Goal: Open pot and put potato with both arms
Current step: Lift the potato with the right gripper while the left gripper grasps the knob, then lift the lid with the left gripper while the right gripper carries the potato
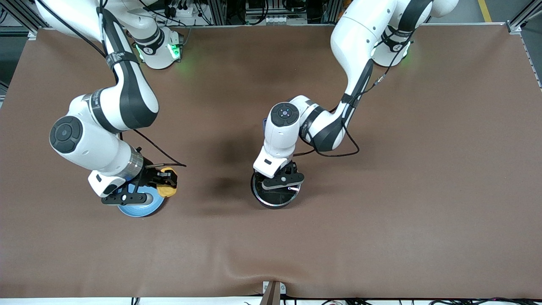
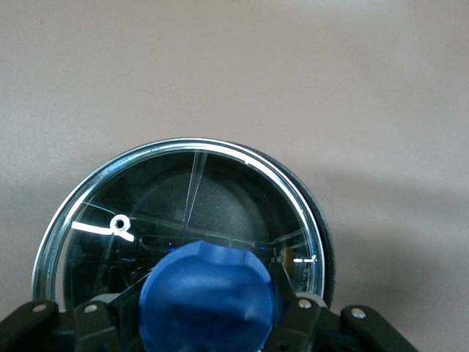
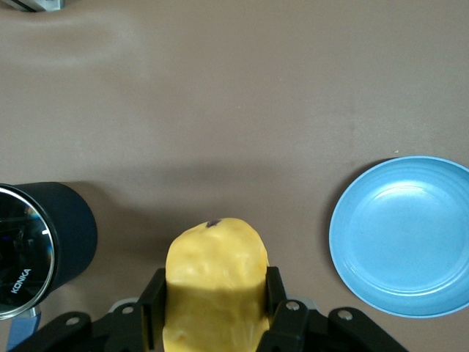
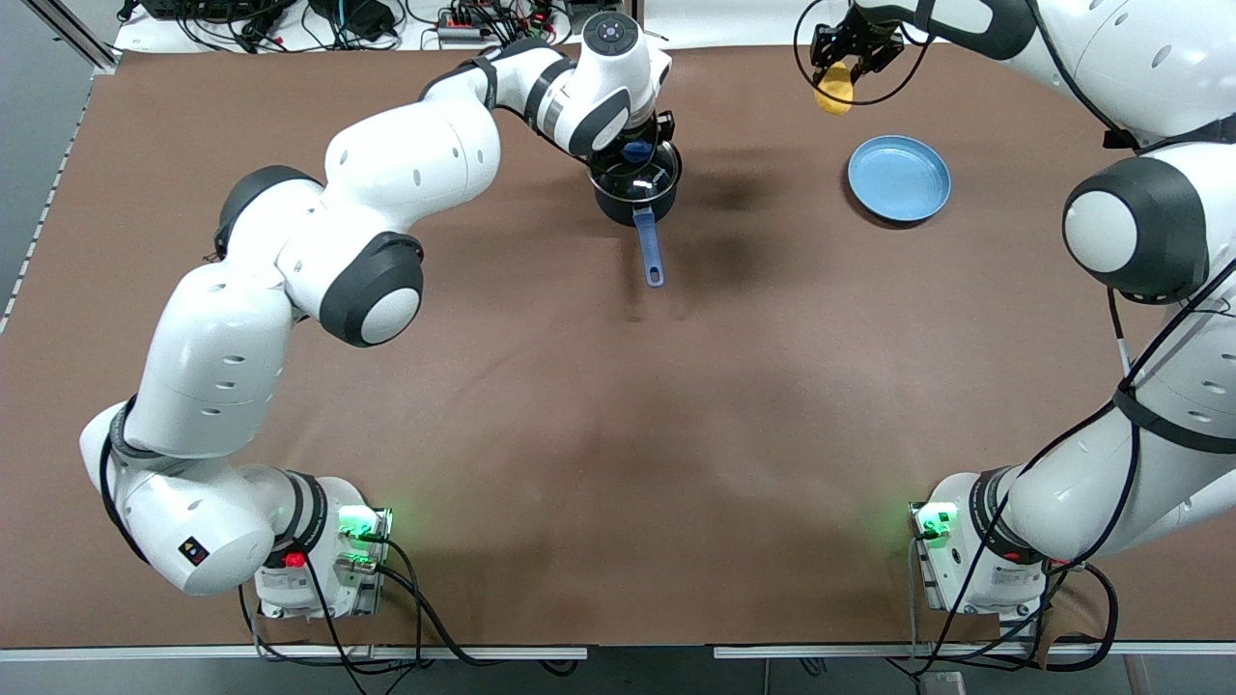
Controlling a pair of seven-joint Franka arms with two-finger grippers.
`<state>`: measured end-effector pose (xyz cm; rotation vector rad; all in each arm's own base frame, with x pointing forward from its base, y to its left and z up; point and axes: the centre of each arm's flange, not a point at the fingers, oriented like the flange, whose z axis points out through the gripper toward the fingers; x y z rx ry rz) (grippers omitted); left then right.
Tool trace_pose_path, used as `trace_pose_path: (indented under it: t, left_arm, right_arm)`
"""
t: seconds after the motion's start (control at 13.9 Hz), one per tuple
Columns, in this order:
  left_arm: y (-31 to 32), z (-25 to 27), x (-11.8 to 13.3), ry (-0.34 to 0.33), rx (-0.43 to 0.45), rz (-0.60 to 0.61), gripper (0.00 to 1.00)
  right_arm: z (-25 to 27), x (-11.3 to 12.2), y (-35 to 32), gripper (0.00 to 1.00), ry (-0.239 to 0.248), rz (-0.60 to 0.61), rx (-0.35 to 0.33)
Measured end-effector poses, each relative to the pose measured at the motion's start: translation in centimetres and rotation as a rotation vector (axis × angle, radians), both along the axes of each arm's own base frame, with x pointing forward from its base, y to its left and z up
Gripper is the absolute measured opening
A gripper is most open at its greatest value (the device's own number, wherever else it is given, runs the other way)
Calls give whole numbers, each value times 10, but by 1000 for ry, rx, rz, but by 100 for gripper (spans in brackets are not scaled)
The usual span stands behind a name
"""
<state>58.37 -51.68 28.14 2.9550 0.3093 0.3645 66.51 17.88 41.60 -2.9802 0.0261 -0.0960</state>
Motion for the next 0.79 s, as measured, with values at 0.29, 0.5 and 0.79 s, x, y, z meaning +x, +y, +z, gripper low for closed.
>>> trace_pose_path:
  t: [0.29,0.5,0.79]
  left_arm:
    - [22,55,21,-7,-29,59,60]
    - [66,120,39,11,-51,93,60]
    - [146,155,41,59,-8,56,60]
  right_arm:
    - [7,0,10,56,-8,-23,7]
    - [12,-4,30,56,-8,-52,15]
    - [15,-18,85,56,-38,-30,32]
